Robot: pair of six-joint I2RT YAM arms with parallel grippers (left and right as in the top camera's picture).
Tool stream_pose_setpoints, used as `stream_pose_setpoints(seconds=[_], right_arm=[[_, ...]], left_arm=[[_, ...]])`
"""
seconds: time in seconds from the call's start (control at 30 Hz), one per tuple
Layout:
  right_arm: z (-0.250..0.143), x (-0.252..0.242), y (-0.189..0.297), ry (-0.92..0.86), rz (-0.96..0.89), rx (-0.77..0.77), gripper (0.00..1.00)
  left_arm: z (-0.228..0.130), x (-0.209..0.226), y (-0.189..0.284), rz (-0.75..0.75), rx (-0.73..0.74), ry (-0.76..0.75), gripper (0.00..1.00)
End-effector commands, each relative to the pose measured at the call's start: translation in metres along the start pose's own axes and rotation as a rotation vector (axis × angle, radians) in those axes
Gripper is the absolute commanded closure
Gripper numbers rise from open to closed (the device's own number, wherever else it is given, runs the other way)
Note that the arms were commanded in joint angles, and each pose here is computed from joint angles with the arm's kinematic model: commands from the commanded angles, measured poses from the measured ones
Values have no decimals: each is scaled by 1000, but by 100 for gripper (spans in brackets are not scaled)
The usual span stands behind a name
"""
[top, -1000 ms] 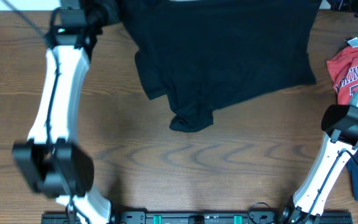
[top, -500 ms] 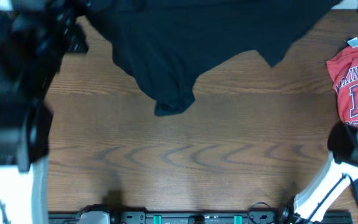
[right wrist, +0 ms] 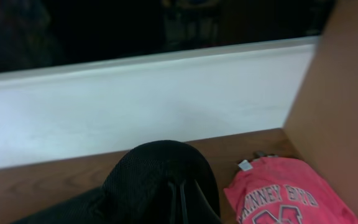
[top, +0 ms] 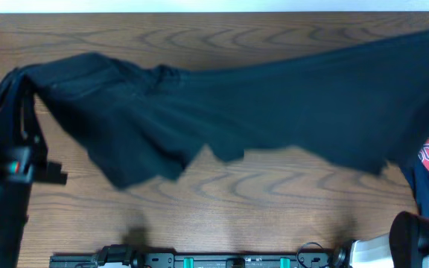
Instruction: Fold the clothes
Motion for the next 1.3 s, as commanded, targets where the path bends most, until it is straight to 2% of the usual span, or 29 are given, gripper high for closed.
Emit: stream_pose_setpoints(seconds=[0.0,0.17,0.4,0.6,0.77,0.9,1.0,1.13,1.27], right_arm=[[-1,-8,2,-75,-113,-4,99],[-7,-11,-24,-111,-118,80,99],[-36,-23,-121,-137,-118,355,99],[-87,-36,-220,-156,-114,620,99],[-132,-40,-287,-150,-46,775,99],[-166,-40,-325,-138,-25,865,99],[-184,-35,-343,-124,-11,914,99],[-201,-26,-359,-106,8,951,99],[-209,-19,-376,-91,23,931,99]], left_arm=[[9,5,3,81,-37,-30,94],[1,10,-24,93,18,-25,94],[-52,27,-126,106,262,-4,94],[-150,47,-228,122,566,29,94],[-244,60,-285,147,791,84,94],[-307,68,-310,163,921,110,94],[-336,71,-317,171,983,121,94],[-350,71,-320,167,1013,155,94],[-349,70,-323,153,990,160,94]])
Point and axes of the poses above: each gripper's point midway between its finger pads, its own y axis back along the fingers, its own x axis along the line the jaws close on, z = x × y, the point moved 10 cm from there along y, back along the fingers, and after that the axes turned 2 degrees about y, right-handed, at the moved point
